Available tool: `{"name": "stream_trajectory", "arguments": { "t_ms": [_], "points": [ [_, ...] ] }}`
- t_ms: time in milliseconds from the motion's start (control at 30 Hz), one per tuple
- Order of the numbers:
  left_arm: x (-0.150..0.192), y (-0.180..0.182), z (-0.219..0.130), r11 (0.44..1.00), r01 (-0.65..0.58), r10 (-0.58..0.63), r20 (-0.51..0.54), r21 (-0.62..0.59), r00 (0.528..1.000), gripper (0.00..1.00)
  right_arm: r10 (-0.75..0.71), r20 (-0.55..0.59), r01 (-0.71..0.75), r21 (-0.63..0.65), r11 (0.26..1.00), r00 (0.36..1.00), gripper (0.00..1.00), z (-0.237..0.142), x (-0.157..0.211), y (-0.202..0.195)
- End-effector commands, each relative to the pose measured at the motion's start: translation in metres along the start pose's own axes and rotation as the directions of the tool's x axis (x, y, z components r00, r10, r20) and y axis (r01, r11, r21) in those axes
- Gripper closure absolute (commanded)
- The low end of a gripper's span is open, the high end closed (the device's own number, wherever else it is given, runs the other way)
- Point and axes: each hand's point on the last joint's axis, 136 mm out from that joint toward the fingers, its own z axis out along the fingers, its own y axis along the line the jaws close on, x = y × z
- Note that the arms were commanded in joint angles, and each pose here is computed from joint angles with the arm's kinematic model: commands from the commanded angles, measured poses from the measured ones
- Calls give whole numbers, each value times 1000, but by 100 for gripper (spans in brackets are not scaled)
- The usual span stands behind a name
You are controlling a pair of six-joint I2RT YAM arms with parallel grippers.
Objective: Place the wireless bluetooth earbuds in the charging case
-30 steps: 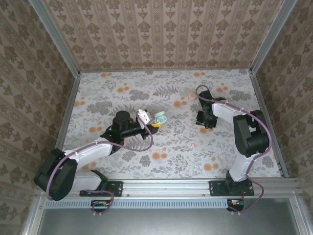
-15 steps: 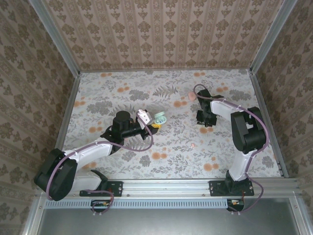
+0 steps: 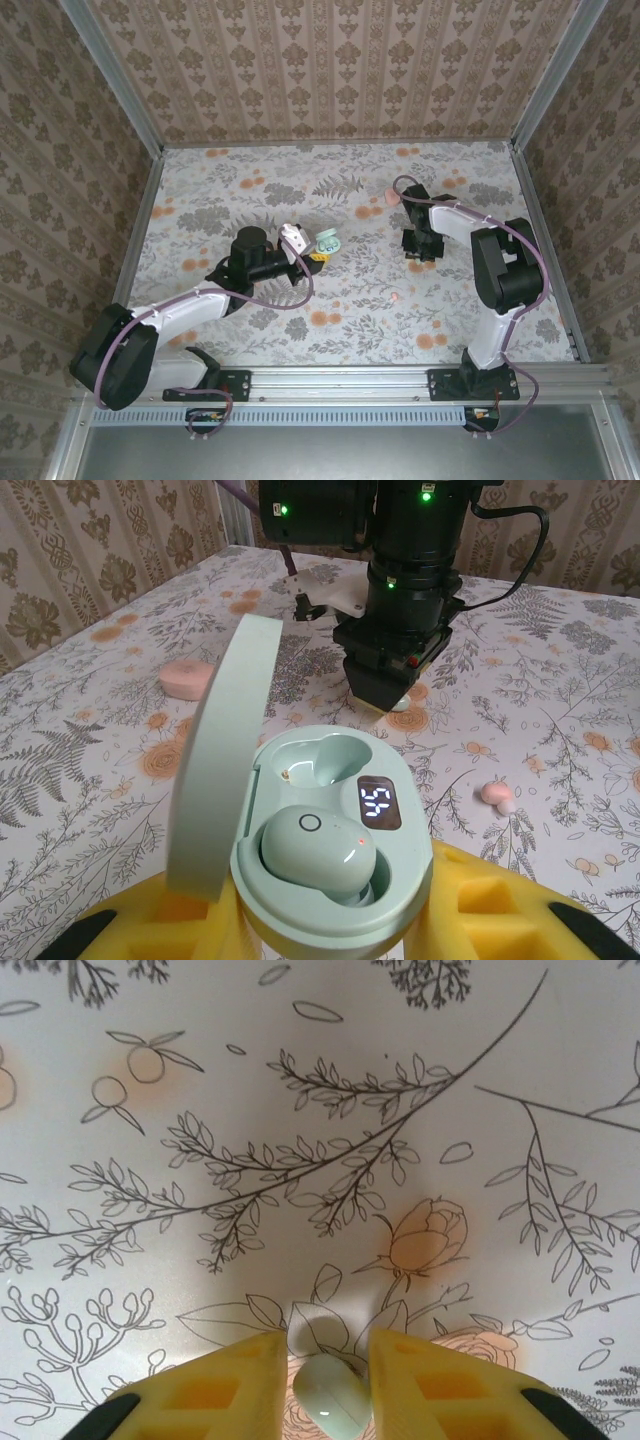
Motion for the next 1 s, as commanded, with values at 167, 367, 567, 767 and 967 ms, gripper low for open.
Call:
{"name": "stream_trajectory", "arguments": {
  "t_ms": [167, 367, 567, 767, 967],
  "points": [
    [-5, 1, -4, 1000, -23, 24, 17, -10, 1000, 88, -40, -32, 42, 53, 998, 999, 83, -6, 11, -10],
    [-5, 0, -5, 1000, -27, 27, 15, -11, 1000, 87, -22, -14, 22, -26, 999, 1000, 84, -19, 10, 1],
    [-8, -3, -5, 999, -39, 38, 22, 11, 999, 88, 4, 31, 2, -218, 976, 1000, 85, -49, 5, 31],
    [-17, -6, -3, 998, -40, 37, 43, 53, 998, 88, -2, 148, 64, -418, 906, 989, 87, -106, 3, 58],
    [-23, -8, 3, 994, -14, 7, 59, 110, 998, 88, -7, 238, 143, -560, 816, 971, 88, -164, 13, 81]
  ]
}}
